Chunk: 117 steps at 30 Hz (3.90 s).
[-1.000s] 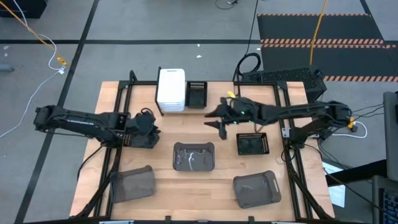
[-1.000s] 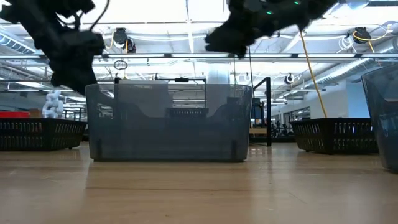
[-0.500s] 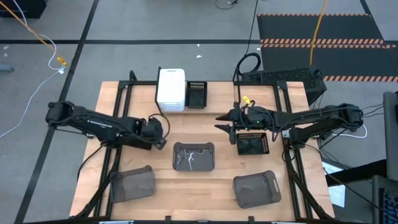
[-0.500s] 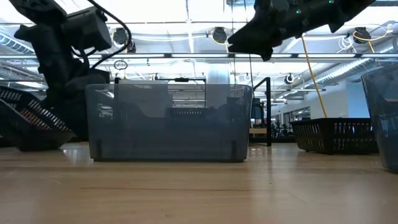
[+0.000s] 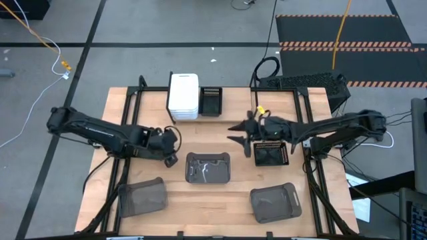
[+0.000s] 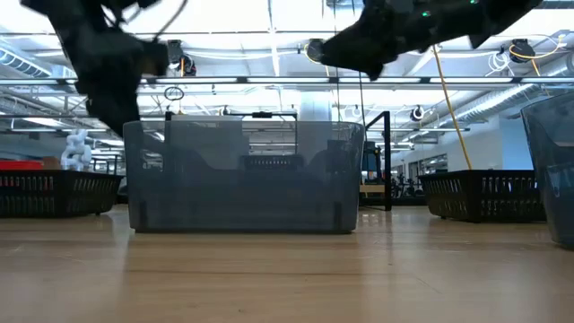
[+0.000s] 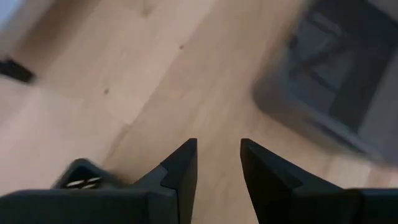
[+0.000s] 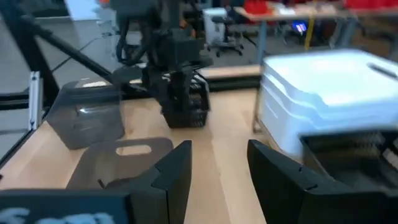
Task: Stack baskets on shelf by color
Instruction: Stack the left black bin on top of the other black bin on the shelf
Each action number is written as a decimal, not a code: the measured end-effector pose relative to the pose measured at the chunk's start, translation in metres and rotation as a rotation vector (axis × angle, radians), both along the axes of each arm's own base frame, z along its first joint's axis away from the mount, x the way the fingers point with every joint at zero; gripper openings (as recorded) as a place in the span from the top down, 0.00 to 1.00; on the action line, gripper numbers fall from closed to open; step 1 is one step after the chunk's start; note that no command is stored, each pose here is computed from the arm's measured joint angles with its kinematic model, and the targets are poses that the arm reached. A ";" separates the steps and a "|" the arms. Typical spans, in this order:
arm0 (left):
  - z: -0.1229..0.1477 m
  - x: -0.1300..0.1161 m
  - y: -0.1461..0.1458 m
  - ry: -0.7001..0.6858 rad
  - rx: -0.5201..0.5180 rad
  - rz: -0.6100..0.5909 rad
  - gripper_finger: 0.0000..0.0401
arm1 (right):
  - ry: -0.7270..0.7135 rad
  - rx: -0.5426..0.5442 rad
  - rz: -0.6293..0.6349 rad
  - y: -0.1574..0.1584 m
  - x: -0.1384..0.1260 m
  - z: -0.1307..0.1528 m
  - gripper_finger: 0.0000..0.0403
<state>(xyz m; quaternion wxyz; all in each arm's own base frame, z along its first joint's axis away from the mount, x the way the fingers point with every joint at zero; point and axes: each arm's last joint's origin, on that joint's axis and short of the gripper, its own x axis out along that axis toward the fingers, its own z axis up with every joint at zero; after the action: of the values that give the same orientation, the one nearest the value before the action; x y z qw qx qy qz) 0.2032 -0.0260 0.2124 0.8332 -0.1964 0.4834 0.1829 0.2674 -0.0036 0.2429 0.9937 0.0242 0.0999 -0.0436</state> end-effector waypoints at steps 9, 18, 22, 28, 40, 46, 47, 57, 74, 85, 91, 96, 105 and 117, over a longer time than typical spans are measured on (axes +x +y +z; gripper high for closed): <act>0.032 -0.026 -0.005 0.165 0.168 0.069 0.68 | 0.152 -0.091 0.151 0.016 0.101 -0.025 0.63; 0.027 -0.052 0.003 0.334 0.197 0.351 0.68 | 0.277 -0.362 0.293 0.016 0.201 -0.017 0.63; 0.026 -0.054 0.002 0.328 0.208 0.393 0.68 | 0.282 -0.508 0.336 0.012 0.235 -0.030 0.63; 0.019 -0.063 0.001 0.385 0.261 0.411 0.68 | 0.281 -0.649 0.378 0.009 0.276 -0.065 0.63; 0.012 -0.067 -0.001 0.355 0.334 0.440 0.77 | 0.347 -0.749 0.423 0.001 0.307 -0.095 0.63; 0.012 -0.067 -0.001 0.356 0.339 0.432 0.84 | 0.434 -0.724 0.454 0.001 0.301 -0.098 0.63; 0.012 -0.068 -0.002 0.355 0.340 0.428 0.85 | 0.461 -0.719 0.468 0.003 0.299 -0.100 0.63; 0.012 -0.068 -0.008 0.343 0.343 0.391 0.86 | 0.580 -0.797 0.558 0.028 0.287 -0.095 0.63; 0.012 -0.071 -0.015 0.331 0.348 0.353 0.86 | 0.501 -0.889 0.621 0.053 0.251 -0.015 0.63; 0.012 -0.071 -0.015 0.329 0.355 0.347 0.86 | 0.460 -1.003 0.569 -0.007 0.248 -0.088 0.63; 0.013 -0.070 -0.014 0.302 0.380 0.360 0.86 | 0.291 -1.034 0.580 -0.015 0.245 -0.102 0.63; 0.013 -0.070 -0.014 0.297 0.388 0.357 0.86 | 0.233 -1.050 0.642 -0.012 0.245 -0.102 0.63; 0.013 -0.068 -0.013 0.271 0.405 0.367 0.86 | 0.180 -1.015 0.621 -0.016 0.253 -0.120 0.63; 0.013 -0.068 -0.011 0.283 0.412 0.358 0.86 | 0.232 -0.929 0.630 -0.014 0.251 -0.125 0.91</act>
<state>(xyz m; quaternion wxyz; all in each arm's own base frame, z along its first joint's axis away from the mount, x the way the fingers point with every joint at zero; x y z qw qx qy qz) 0.1352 -0.0374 0.2256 0.7344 -0.0781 0.5052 0.4465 0.5183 -0.0174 0.1183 0.8476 -0.4509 0.1812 0.2130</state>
